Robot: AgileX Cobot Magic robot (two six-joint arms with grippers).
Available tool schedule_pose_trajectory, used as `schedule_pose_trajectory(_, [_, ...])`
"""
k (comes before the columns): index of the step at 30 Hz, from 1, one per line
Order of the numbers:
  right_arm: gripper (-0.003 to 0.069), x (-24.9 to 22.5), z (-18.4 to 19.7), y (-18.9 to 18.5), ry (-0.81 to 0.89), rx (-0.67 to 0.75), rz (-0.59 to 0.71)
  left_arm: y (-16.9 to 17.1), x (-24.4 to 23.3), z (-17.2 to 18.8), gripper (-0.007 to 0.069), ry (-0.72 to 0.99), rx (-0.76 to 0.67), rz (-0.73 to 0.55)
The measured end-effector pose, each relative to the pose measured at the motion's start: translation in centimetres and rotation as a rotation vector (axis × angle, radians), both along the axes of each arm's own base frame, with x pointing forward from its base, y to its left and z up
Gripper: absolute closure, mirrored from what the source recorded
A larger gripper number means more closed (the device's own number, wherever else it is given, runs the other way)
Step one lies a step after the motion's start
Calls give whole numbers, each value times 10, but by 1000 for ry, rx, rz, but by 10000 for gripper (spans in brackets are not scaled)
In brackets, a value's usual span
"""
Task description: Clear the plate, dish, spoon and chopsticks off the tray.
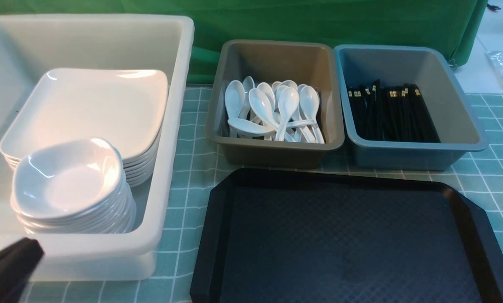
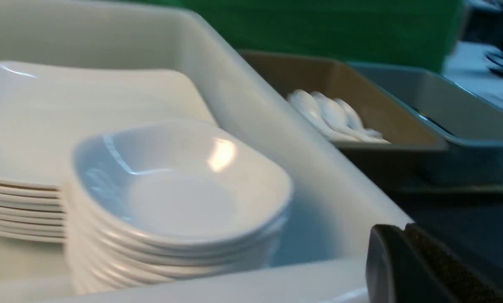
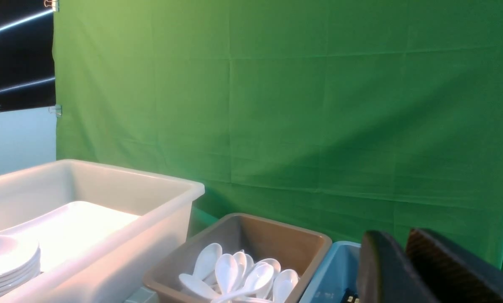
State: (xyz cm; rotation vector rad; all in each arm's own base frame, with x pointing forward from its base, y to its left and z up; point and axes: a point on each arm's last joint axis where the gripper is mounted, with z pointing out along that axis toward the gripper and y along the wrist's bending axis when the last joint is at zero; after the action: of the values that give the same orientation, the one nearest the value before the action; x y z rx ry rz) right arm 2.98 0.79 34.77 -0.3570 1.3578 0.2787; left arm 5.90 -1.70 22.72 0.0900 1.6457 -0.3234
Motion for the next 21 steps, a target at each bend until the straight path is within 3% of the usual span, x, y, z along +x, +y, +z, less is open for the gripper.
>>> schedule_pose_trajectory(6, [519,0,0,0,0,-1,0,14,-2,-24,614,-54,-5,220])
schedule_pose_trajectory(13, [515,0,0,0,0,-1,0,14,-4,-39,614,89,93,212])
schedule_pose_trajectory(21, [497,0,0,0,0,-1,0,17,-4,-40,614,108,88,276])
